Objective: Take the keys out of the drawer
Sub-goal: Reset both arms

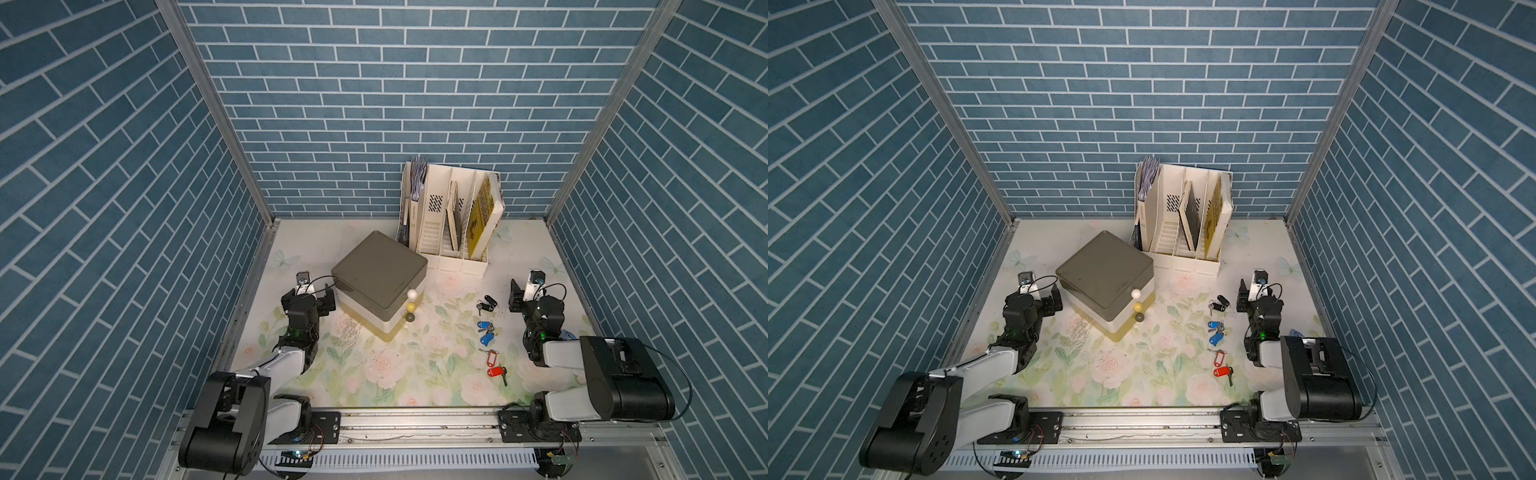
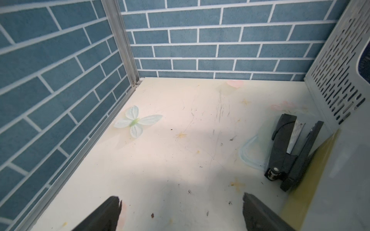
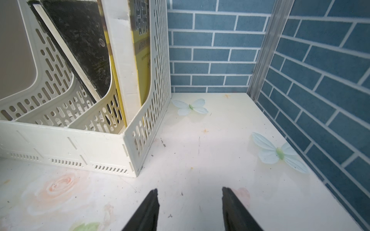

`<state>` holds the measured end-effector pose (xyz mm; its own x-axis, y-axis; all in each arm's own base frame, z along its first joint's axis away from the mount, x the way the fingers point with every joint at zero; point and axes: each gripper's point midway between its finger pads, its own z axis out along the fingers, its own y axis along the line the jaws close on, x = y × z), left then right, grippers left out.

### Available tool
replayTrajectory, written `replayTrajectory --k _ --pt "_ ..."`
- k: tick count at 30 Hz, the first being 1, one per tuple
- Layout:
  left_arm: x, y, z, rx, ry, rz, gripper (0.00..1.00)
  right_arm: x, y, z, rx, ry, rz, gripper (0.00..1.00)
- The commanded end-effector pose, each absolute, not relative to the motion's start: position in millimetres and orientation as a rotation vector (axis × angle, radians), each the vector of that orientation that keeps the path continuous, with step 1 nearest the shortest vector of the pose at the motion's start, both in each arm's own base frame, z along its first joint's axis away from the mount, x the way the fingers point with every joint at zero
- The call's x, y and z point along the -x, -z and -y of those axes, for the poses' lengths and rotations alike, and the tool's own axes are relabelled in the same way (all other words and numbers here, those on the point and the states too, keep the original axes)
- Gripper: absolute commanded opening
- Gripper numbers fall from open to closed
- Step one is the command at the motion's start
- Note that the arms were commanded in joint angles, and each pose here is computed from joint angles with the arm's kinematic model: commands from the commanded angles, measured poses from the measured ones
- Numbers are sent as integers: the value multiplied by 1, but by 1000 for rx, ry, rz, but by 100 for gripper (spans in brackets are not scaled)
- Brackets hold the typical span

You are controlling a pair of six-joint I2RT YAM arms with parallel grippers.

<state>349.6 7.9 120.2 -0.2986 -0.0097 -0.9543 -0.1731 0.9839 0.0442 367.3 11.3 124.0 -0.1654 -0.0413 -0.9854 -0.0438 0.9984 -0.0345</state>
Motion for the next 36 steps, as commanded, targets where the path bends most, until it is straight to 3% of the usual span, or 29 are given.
replayTrajectory --k 1,10,19,21,36 --pt "-366 -154 -1 64 -123 -1723 100 -363 -136 -15 117 9 -1646 52" --pt "-367 -136 -3 45 -94 -1674 100 -374 -124 -15 122 11 -1693 56" --pt "-374 -127 -15 107 -103 -1709 100 -376 -124 -15 119 15 -1699 84" --pt "-375 -127 -14 101 -99 -1709 100 -375 -124 -15 120 13 -1699 100" --pt "-377 -127 -13 95 -95 -1712 100 -375 -124 -15 120 15 -1698 100"
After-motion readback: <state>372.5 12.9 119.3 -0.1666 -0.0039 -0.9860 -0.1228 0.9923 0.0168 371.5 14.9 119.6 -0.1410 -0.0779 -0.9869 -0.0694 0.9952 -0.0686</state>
